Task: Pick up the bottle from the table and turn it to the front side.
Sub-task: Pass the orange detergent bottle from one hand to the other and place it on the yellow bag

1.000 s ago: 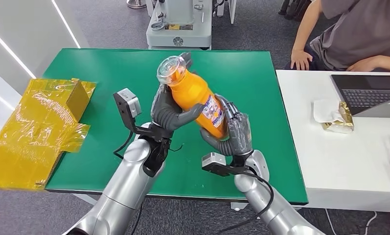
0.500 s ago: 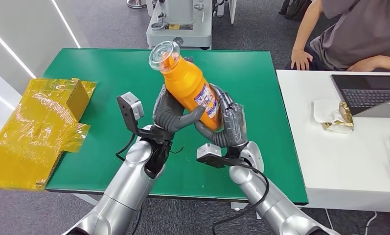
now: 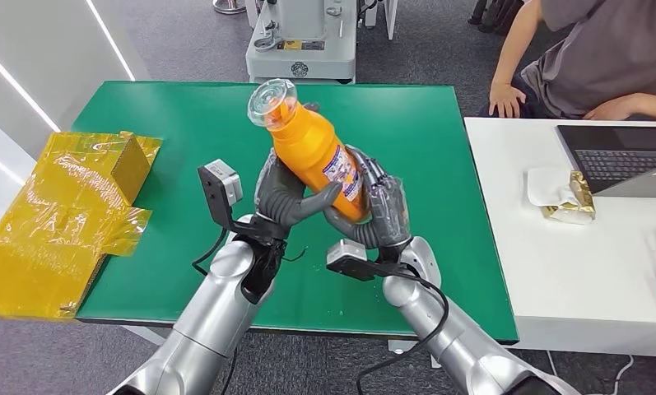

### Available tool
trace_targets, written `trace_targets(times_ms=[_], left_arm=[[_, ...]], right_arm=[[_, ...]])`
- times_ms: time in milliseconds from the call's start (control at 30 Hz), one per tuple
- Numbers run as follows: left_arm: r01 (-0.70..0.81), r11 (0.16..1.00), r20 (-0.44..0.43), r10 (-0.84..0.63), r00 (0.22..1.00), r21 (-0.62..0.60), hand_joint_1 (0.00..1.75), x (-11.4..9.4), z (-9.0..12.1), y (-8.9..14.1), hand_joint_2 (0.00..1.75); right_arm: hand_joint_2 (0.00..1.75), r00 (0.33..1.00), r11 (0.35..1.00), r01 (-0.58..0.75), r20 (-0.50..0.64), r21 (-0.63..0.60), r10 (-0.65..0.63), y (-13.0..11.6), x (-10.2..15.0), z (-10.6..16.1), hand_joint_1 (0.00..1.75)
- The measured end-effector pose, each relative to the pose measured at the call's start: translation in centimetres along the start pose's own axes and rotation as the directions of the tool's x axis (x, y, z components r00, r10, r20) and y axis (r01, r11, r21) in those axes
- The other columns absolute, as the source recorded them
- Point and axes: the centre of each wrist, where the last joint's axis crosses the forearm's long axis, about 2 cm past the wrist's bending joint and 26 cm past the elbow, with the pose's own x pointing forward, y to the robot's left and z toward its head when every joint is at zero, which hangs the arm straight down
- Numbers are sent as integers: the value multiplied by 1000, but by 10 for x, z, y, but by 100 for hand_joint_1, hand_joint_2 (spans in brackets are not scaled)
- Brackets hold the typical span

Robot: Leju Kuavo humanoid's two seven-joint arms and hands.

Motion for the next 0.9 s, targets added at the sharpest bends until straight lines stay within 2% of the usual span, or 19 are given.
trace_targets(times_ms=[600, 900], left_arm=[[19, 1000, -11, -18, 1000, 17, 0, -3, 6, 3, 175], [241, 961, 59, -250, 966, 135, 0, -3, 7, 5, 175]], right_arm=[[175, 1000, 998, 3, -13, 57, -2, 2, -6, 3, 175], [175, 1000, 992, 21, -22, 125, -18, 10, -5, 12, 175]])
